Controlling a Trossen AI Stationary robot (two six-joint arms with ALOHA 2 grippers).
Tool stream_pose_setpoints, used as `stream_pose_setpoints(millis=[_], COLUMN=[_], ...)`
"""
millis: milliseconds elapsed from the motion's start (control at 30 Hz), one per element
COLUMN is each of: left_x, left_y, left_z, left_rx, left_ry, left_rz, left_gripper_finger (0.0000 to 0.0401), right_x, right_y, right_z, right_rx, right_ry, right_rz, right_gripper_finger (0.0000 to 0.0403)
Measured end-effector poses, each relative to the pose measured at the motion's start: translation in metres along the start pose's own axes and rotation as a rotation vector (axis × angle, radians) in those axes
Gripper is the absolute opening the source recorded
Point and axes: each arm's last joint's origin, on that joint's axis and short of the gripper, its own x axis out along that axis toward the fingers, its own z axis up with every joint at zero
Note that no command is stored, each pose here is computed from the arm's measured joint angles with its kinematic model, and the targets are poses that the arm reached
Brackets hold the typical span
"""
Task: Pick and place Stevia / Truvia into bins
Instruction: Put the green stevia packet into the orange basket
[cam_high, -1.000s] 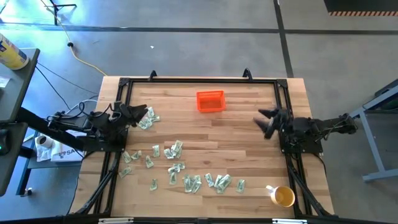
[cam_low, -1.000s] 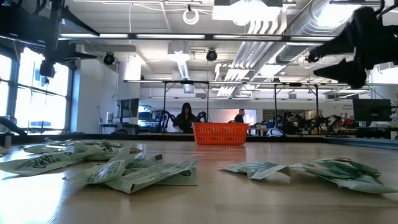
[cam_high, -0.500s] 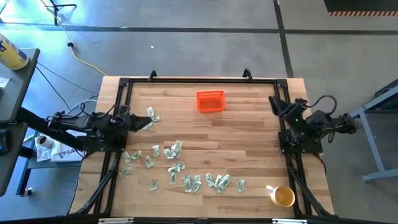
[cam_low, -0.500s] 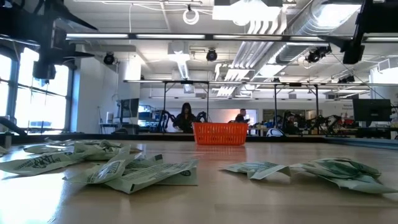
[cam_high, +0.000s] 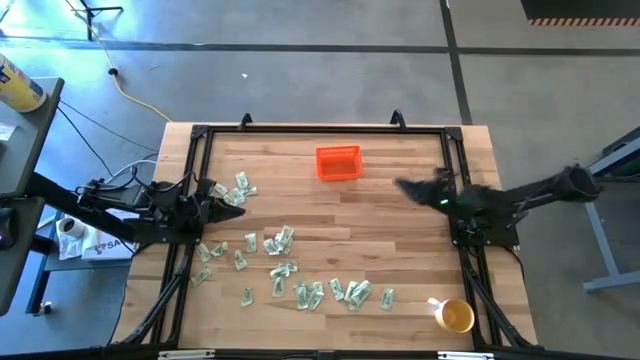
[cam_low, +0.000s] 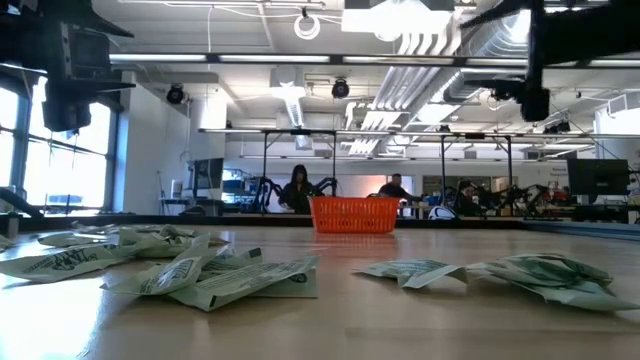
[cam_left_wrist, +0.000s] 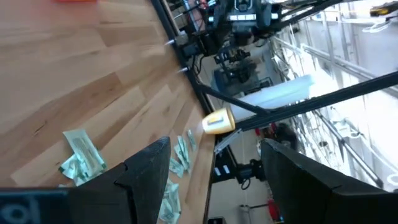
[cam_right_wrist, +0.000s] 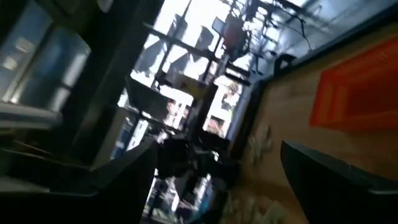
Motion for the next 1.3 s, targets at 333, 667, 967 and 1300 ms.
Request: stream_pose_setpoints(millis=[333, 667, 967, 1300], left_x=[0.000, 0.000, 0.000, -0.001], left_y=[0.001, 0.004, 0.004, 0.007], left_z=[-0.001, -0.003, -0.004, -0.005], left_rx=[-0.003, 0.010, 0.011, 0.004], left_ry=[0.023, 0.049, 0.080, 0.091], left_rz=[0.008, 0.027, 0.027, 0.056], left_gripper_finger=[0.0285, 0.0285, 0.0285, 0.0285], right_x=[0.049, 0.032, 0.031, 0.032], right_y=[0.019, 0.035, 0.017, 0.009], right_z=[-0.101, -0.201, -0.228, -0.233], right_rx=[-0.242, -0.949, -1.210, -1.319], right_ry=[1.040, 1.471, 1.590, 1.615], right_rz=[-0.752, -0.603, -0.559, -0.465], right_gripper_finger=[0.0332, 0.0332, 0.0331, 0.0275])
